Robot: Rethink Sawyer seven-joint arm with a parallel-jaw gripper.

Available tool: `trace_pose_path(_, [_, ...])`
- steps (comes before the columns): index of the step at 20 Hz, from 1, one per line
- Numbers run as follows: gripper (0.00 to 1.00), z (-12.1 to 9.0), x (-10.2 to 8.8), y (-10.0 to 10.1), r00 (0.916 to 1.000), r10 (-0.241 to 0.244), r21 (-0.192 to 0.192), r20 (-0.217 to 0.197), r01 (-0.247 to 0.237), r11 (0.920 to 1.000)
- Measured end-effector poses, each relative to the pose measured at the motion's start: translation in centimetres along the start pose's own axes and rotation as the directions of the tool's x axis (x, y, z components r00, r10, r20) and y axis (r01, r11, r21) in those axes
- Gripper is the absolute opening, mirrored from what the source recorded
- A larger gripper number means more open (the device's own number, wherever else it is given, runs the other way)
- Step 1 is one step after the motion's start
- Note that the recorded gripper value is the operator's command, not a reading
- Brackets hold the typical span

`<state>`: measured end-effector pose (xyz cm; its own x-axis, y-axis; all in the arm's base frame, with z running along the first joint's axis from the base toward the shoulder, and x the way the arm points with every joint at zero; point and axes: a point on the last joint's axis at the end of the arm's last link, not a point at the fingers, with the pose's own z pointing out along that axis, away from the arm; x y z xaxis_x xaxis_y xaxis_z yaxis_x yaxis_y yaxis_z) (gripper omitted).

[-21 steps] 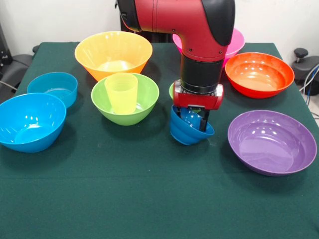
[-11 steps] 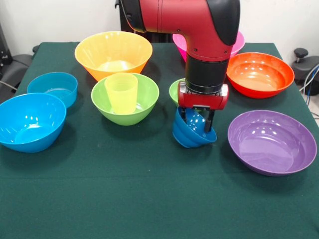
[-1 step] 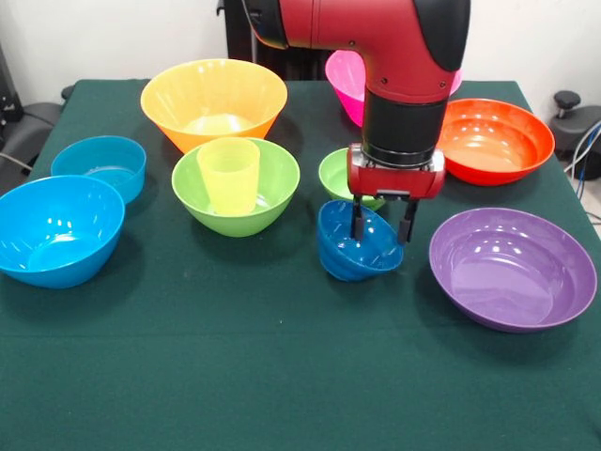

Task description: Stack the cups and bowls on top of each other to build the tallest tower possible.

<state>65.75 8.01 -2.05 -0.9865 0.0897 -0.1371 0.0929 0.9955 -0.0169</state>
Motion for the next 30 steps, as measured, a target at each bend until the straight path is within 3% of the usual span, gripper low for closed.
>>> trace_pose_path(12, [1.00, -1.7, -1.2, 0.1, 1.0000, -0.002, 0.002, 0.005, 0.002, 1.0000])
trace_pose_path(19, [1.00, -0.6, -1.2, -0.1, 1.0000, 0.002, 0.000, -0.003, -0.002, 1.0000])
trace_pose_path(30, [1.00, 2.6, 0.8, -0.3, 0.9992, 0.010, -0.006, -0.039, -0.010, 0.9999])
